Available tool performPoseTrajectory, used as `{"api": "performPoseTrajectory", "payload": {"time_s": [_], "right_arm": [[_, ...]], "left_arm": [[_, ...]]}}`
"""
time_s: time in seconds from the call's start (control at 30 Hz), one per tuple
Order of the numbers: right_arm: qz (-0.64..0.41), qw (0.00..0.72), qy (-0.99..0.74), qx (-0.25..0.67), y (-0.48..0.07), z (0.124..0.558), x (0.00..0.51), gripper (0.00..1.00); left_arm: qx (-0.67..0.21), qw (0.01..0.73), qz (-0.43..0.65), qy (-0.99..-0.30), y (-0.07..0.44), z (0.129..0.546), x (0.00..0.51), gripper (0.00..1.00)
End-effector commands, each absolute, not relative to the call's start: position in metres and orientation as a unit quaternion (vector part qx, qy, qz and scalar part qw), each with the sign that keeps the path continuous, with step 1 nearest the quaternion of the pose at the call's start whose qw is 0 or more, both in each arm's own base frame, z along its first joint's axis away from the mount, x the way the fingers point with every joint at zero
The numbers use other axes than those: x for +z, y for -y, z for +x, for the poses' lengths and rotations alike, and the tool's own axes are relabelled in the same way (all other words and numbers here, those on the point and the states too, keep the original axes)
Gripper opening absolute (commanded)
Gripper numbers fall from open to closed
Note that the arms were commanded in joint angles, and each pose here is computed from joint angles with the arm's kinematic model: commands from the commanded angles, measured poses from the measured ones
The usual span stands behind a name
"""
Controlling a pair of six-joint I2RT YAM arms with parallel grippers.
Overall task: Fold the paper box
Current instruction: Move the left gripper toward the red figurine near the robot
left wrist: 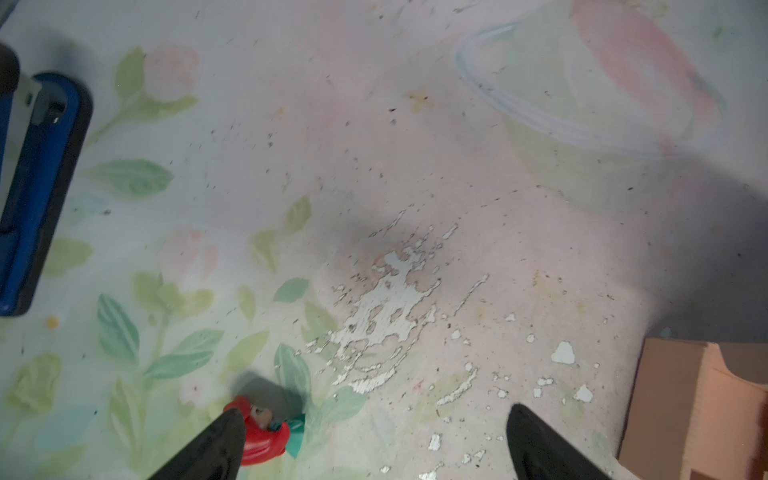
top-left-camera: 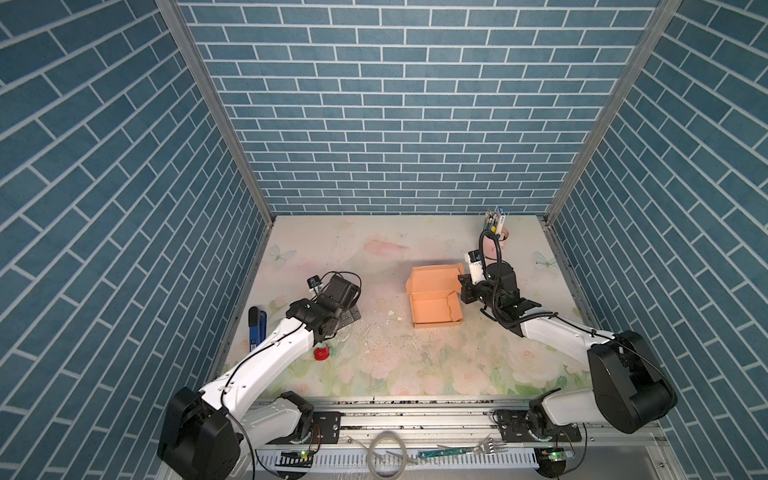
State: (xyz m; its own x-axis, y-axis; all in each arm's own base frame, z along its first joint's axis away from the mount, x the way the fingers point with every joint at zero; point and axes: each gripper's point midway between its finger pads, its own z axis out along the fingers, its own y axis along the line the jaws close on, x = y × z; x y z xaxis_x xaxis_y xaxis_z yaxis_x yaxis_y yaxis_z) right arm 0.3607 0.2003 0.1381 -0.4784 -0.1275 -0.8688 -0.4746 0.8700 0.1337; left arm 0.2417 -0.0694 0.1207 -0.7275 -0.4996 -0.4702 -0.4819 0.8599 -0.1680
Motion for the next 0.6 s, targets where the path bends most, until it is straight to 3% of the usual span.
{"api": "performPoseTrajectory", "payload": {"time_s": [0.0, 0.3, 0.57], "right_arm": [[-0.17, 0.486, -0.838, 0.182, -0.199, 0.357, 0.141, 0.0], [-0.177, 0.49, -0.833, 0.184, -0.199, 0.352, 0.142, 0.0], [-0.178, 0.494, -0.831, 0.184, -0.199, 0.351, 0.144, 0.0]], "left_arm": [[-0.013, 0.227, -0.364, -0.903, 0.05, 0.213, 0.112, 1.0], [0.009, 0.203, -0.507, -0.838, 0.027, 0.186, 0.106, 0.93], [-0.018, 0.159, -0.592, -0.79, 0.037, 0.175, 0.076, 0.87]]}}
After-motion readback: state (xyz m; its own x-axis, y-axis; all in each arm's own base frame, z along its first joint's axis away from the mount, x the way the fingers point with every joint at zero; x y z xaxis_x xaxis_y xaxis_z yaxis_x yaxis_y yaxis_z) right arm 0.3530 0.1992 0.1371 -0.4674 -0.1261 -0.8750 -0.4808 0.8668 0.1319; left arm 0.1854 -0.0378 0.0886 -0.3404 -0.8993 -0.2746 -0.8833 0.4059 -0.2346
